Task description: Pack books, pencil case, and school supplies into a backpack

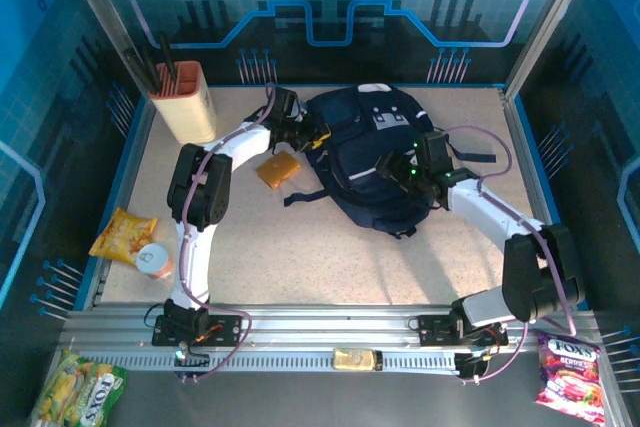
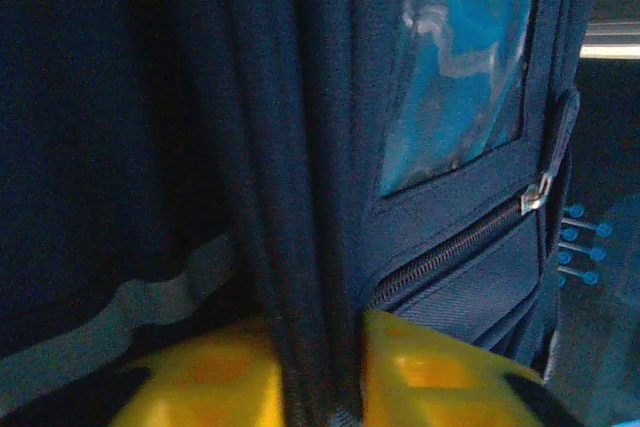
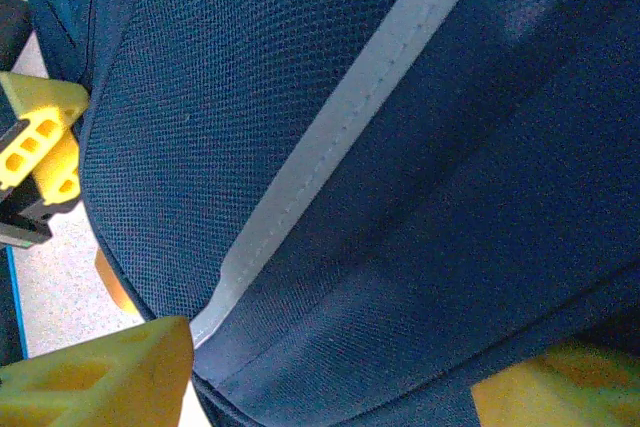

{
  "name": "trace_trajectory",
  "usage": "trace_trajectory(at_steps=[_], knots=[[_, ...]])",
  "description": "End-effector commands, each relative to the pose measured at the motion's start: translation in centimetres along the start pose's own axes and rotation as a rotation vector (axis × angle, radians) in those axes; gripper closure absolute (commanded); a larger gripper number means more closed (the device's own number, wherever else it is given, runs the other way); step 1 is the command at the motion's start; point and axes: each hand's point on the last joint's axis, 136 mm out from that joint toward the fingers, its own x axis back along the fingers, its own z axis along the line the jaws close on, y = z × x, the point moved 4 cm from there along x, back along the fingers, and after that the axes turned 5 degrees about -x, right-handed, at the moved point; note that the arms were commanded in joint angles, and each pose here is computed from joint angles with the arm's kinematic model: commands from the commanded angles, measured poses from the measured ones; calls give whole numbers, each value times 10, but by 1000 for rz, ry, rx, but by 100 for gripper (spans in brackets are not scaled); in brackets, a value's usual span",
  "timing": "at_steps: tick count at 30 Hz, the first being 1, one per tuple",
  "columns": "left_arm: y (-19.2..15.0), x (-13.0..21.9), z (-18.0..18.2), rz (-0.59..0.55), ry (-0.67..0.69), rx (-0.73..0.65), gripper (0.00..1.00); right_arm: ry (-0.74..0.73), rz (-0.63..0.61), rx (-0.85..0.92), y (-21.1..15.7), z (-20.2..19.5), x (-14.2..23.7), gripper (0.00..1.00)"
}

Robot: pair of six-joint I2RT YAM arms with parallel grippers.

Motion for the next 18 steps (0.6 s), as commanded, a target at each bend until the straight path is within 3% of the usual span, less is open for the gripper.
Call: trace_trajectory(at_steps=[1, 6, 11, 18], knots=[[5, 14, -16, -12, -62, -11, 88, 51, -61, 58, 30, 15, -7, 29], [-4, 32, -25, -16, -97, -18, 100, 96, -42, 97, 64, 23, -31, 31], [-18, 49, -30, -12, -122, -15, 100, 90, -25, 160, 84, 33, -42, 33], [-30, 63, -35, -4, -146, 7, 100, -97, -121, 225, 81, 20, 6, 29]])
